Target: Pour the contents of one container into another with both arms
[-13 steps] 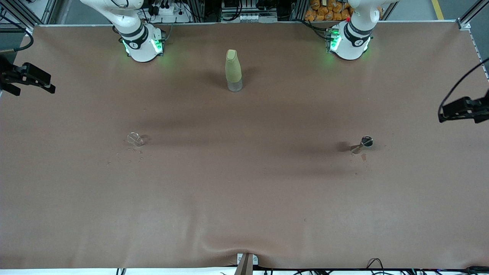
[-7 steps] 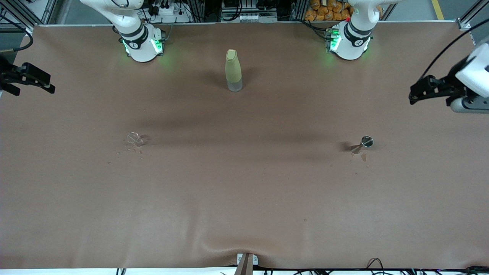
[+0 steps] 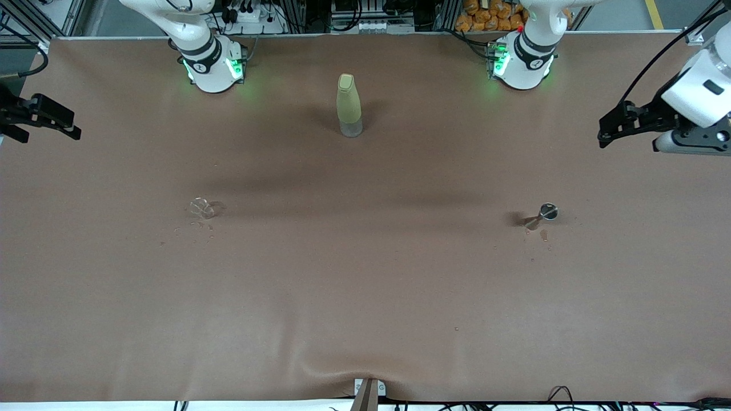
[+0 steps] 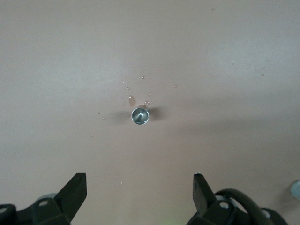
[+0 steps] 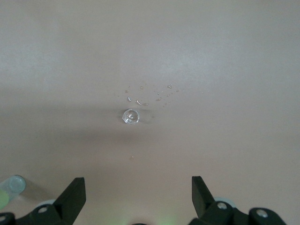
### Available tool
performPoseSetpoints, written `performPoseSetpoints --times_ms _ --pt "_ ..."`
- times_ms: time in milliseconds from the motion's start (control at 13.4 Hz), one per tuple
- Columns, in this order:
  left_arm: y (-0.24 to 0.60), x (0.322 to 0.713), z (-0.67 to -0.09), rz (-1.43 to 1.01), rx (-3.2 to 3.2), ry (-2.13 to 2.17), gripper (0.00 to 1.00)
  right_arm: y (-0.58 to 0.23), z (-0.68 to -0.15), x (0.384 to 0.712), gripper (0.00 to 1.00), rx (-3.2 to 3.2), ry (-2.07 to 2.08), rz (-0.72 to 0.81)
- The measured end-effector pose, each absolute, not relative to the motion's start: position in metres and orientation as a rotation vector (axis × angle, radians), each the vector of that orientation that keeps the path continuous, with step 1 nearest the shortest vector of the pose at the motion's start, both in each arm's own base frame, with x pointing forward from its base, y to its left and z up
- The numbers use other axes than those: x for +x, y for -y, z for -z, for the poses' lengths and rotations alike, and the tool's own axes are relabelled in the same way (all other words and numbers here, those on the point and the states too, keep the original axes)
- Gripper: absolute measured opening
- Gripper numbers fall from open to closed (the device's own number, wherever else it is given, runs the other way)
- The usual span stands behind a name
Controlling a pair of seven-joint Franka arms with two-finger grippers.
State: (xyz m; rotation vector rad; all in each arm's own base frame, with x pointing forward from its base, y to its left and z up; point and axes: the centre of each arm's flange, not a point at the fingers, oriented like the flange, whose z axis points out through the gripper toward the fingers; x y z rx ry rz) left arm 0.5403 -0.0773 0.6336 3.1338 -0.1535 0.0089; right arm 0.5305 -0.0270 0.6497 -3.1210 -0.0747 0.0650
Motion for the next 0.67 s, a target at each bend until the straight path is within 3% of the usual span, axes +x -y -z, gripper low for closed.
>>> performPoseSetpoints --times_ms 670 --pt "0.067 0.542 -0.632 -0.006 3.133 0.127 1.0 0.028 -0.65 0.529 1.0 -3.12 0.073 -0.075"
